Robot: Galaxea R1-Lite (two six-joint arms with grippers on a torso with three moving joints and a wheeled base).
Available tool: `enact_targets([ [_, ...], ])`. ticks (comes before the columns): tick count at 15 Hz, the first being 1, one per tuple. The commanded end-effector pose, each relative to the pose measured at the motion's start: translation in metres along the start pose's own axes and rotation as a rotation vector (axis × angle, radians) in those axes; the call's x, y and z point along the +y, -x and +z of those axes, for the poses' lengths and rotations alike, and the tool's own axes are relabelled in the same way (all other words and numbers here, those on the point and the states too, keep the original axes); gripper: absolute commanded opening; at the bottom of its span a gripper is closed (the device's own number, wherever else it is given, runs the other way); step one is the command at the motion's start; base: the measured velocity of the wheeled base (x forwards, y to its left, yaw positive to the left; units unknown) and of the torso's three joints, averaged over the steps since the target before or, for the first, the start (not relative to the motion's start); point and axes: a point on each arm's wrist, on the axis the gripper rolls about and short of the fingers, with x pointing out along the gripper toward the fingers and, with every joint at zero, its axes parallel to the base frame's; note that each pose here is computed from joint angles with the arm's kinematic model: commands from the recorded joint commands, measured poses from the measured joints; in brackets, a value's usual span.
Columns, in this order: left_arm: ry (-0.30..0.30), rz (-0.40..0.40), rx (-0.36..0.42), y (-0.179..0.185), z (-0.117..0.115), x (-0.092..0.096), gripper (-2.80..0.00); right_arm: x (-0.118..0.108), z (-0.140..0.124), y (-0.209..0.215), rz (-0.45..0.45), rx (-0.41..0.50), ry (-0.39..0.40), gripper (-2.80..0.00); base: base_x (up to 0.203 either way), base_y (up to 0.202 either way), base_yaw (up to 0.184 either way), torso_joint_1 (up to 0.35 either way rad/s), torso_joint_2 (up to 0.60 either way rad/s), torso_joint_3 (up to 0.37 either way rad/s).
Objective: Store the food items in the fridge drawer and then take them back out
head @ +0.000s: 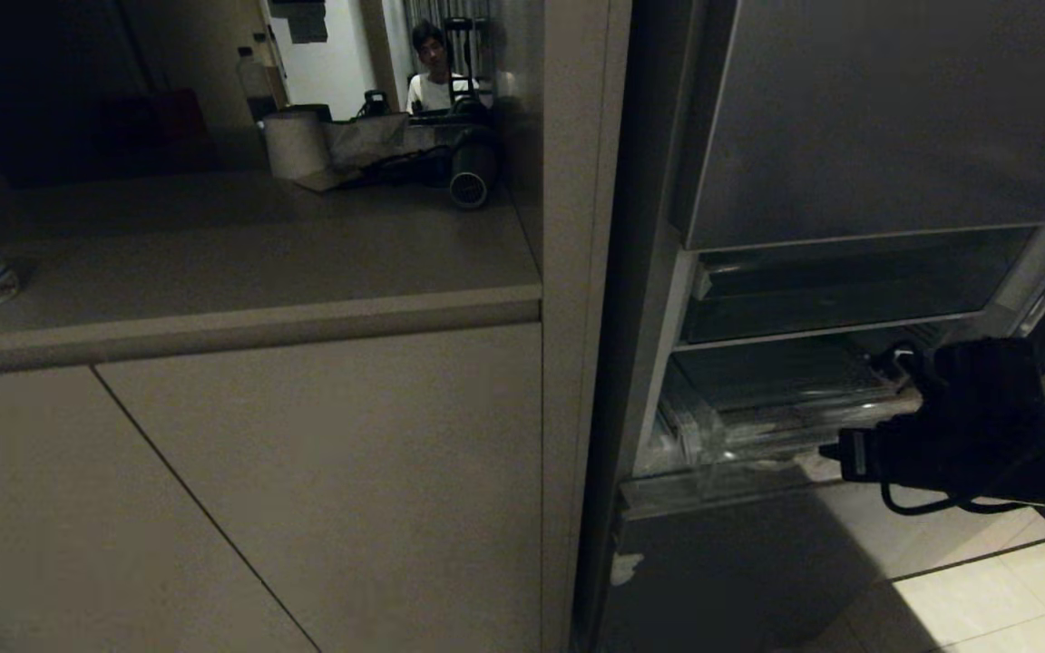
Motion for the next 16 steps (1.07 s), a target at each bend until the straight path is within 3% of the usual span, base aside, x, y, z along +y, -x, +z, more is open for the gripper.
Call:
enact_targets([
  [1,0.000,0.000,0.003,0.000,0.000,0.000,-2.80,-0.004,0.003,-0.030,0.057,-0.010,-0.003,-2.80,0.000,0.000,0.000,0.000,0.00,0.000],
  [7,-0.001,0.000,0.003,0.000,0.000,0.000,-2.80,-0.005,0.020,-0.041,0.079,-0.135,0.025,-2.80,0.000,0.000,0.000,0.000,0.00,0.000],
  [10,-0.001,0.000,0.003,0.000,0.000,0.000,-2.80,-0.005,0.016,-0.039,0.081,-0.140,0.027,-2.80,0.000,0.000,0.000,0.000,0.00,0.000],
  [16,0.000,0.000,0.003,0.000,0.000,0.000,-2.80,0.000,0.013,-0.051,0.123,-0.244,0.060,-2.80,0.000,0.000,0.000,0.000,0.00,0.000],
])
